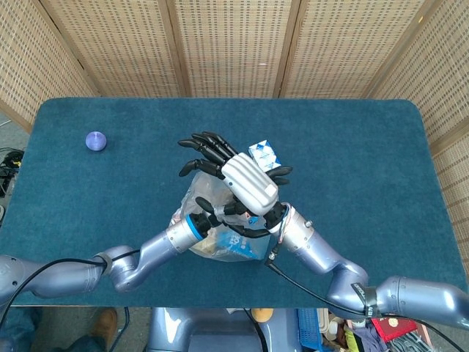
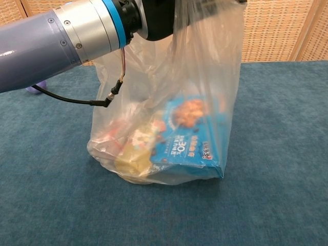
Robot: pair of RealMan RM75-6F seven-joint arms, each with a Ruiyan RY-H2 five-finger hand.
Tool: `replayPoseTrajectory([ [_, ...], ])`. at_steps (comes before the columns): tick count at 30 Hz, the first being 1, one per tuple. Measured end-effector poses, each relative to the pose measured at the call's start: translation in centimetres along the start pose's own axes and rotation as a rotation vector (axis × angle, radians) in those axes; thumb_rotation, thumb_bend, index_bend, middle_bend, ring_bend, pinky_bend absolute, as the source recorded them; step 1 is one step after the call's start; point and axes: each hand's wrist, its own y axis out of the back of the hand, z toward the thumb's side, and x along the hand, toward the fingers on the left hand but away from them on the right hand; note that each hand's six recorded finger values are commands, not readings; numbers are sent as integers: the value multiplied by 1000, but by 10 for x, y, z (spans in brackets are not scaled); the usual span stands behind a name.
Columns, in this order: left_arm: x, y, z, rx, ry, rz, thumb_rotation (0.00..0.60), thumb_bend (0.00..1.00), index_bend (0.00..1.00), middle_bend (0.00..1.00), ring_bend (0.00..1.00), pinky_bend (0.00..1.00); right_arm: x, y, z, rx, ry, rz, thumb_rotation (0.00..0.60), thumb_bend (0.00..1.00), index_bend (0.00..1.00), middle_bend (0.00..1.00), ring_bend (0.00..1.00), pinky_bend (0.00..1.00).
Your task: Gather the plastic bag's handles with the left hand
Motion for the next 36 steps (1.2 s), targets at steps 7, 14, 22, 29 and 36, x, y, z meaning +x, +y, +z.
replayPoseTrajectory([
  [7, 0, -3, -2, -32, -6, 5, 564, 252, 59, 0, 111, 115, -2, 4, 4, 6, 7, -9, 600, 414, 320, 125, 0, 0],
  [14, 0, -1, 2, -24, -28, 30, 549, 253, 62, 0, 99, 102, -2, 5, 5, 12, 4, -11, 600, 414, 320, 125, 0, 0],
  [22, 0, -1, 6, -6, -37, 52, 524, 253, 58, 0, 59, 8, 0, 8, 6, 14, 4, -18, 600, 377, 315, 125, 0, 0],
  [29, 1, -2, 5, 14, -20, 56, 499, 254, 60, 0, 56, 0, 1, 11, 4, 20, -1, -23, 600, 185, 280, 125, 0, 0],
  [36, 0, -1, 4, 16, -14, 63, 528, 253, 67, 0, 56, 0, 4, 14, 1, 43, -4, -26, 600, 0, 54, 103, 0, 0],
])
